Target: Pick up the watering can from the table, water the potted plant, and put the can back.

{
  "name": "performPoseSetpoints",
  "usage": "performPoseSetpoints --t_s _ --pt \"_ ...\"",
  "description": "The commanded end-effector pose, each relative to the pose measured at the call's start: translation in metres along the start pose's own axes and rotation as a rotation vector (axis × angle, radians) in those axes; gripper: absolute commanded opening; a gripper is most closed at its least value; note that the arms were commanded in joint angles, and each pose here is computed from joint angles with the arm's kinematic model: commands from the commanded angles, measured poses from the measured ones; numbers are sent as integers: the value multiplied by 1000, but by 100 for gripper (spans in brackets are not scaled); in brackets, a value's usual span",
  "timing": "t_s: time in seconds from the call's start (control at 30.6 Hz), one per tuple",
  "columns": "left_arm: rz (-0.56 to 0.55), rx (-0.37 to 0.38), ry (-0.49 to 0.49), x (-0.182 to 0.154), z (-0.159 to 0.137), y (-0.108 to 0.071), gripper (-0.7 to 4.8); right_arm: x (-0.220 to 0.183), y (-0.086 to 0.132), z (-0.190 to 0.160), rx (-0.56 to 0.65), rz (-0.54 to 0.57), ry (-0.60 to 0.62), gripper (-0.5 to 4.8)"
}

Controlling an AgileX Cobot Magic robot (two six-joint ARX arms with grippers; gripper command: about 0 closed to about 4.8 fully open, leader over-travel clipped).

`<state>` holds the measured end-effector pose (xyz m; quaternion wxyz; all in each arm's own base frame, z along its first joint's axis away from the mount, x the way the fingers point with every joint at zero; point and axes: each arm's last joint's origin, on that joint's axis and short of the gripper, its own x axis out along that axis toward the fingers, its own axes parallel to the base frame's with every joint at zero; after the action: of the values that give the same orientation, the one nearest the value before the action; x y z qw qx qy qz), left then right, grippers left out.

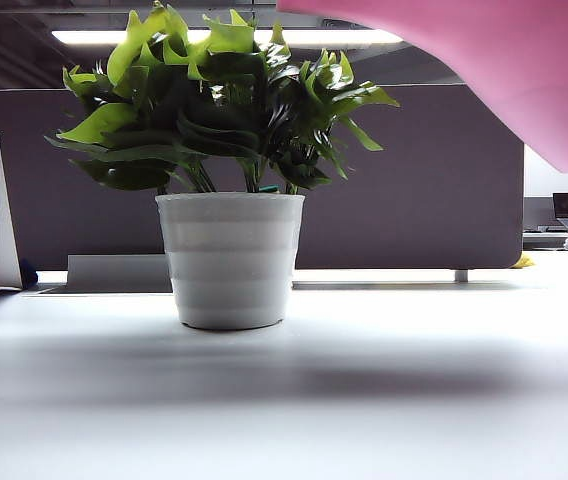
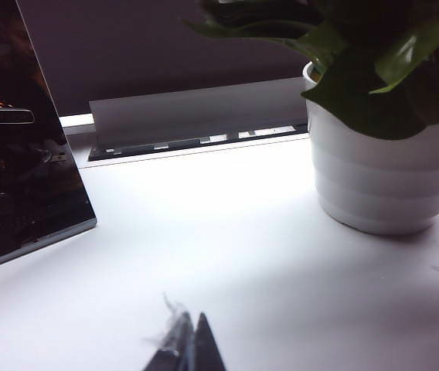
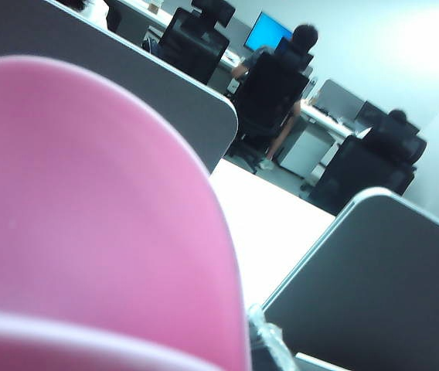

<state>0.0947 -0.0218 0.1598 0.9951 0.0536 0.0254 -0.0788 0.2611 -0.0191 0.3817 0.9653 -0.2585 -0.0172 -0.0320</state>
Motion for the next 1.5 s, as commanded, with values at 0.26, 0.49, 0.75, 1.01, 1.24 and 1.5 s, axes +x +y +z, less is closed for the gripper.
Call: performPoseSetpoints --t_s 0.26,0.49,0.75,1.01,1.24,1.5 --pt "3 -1 -12 0 1 0 -5 -5 -3 25 -102 -95 -96 -6" --pt "3 -1 -12 0 1 0 -5 -6 -6 30 -132 -134 -146 -6" --pt "3 -1 -12 0 1 0 -5 -7 -9 36 -178 -148 -157 -6" --pt "3 -1 -12 0 1 0 -5 -9 -14 44 -238 -164 -170 -6" --pt "3 -1 -12 0 1 0 -5 -9 -14 45 -256 -173 -180 -6" --pt "3 -1 -12 0 1 0 -5 -10 -15 46 -285 -185 -191 -6"
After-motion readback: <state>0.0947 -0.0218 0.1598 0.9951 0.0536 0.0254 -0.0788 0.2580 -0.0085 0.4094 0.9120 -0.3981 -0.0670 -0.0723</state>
